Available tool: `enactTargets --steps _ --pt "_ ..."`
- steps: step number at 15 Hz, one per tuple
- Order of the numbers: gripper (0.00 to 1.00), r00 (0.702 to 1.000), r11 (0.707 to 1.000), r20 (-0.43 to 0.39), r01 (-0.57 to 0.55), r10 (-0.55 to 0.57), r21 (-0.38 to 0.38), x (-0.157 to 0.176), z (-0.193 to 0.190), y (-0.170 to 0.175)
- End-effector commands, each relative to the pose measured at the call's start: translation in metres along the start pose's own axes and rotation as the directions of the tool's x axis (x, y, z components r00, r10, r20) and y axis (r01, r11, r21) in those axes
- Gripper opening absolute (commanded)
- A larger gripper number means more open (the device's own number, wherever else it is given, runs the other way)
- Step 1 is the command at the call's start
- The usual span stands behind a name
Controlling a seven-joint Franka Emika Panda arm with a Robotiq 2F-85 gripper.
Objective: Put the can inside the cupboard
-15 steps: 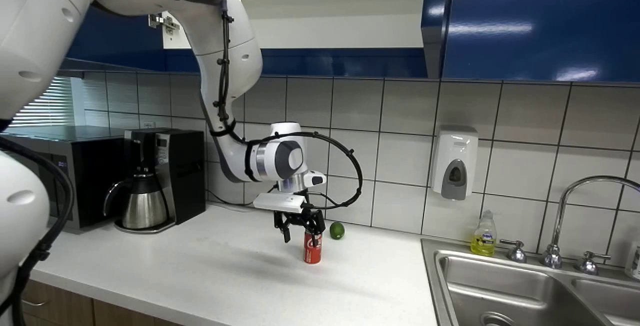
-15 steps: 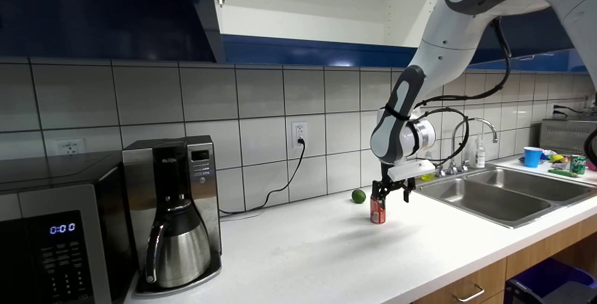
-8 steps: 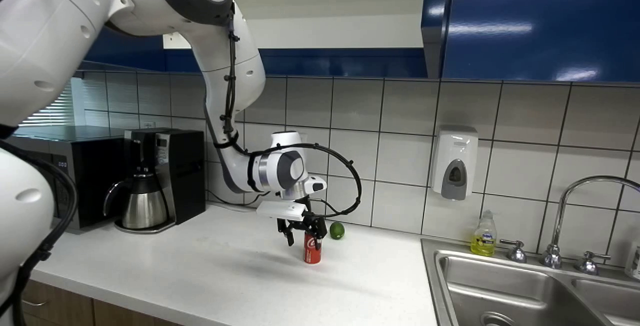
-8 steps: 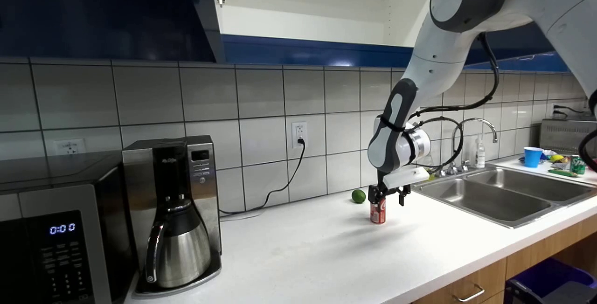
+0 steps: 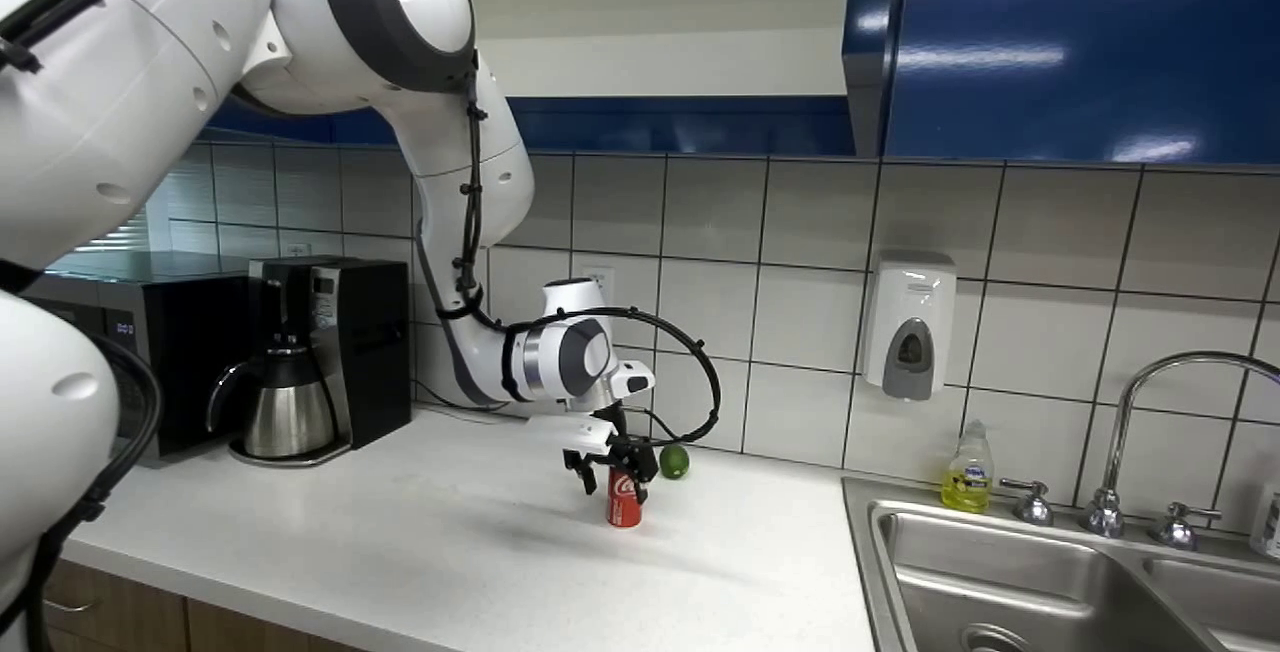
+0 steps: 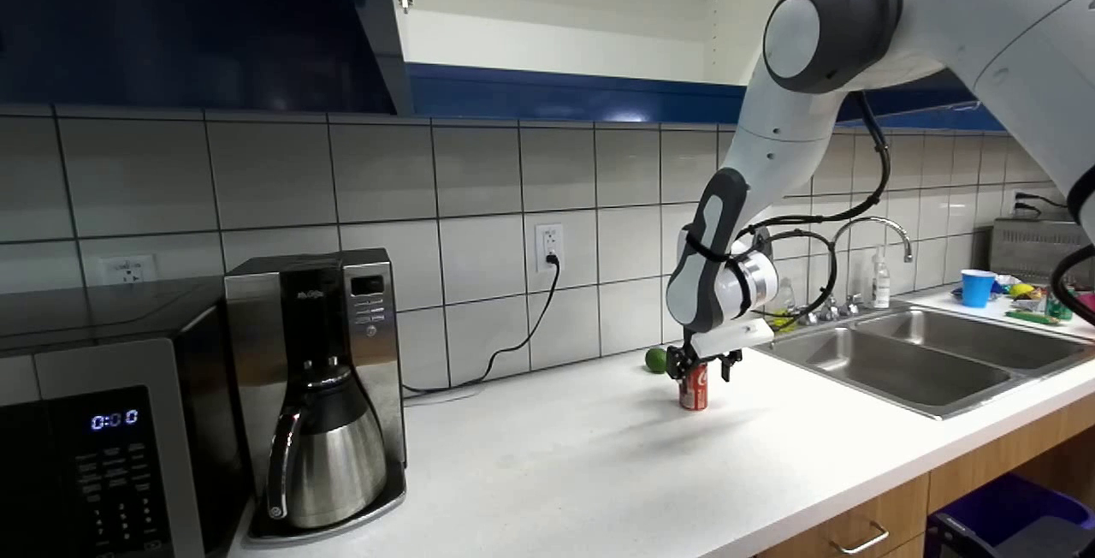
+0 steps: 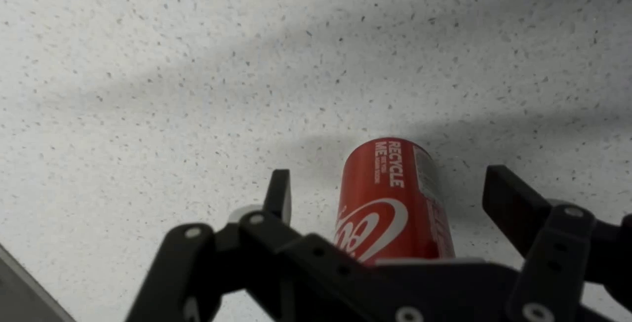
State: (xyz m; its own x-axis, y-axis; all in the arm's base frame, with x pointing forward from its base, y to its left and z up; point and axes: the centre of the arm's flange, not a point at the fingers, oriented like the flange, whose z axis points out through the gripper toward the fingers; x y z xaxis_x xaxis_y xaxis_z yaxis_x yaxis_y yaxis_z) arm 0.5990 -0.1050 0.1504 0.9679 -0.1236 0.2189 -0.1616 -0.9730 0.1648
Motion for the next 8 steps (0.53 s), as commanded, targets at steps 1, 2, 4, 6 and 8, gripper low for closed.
enactTargets --steps 1,2,4,6,8 --pt "1.0 0.998 0.999 -0.04 -0.04 0.04 -0.012 0.018 0.009 -0.003" --pt "1.0 0.998 0.999 -0.045 -0.043 0.043 -0.011 0.02 0.01 -0.003" --pt "1.0 0.997 0.999 -0.059 -0.05 0.049 -0.012 0.025 0.011 -0.004" --pt "1.0 0.996 0.998 -0.065 -0.055 0.054 -0.012 0.029 0.012 -0.005" --pt "1.0 0.996 0.998 -0.067 -0.056 0.055 -0.013 0.031 0.013 -0.006"
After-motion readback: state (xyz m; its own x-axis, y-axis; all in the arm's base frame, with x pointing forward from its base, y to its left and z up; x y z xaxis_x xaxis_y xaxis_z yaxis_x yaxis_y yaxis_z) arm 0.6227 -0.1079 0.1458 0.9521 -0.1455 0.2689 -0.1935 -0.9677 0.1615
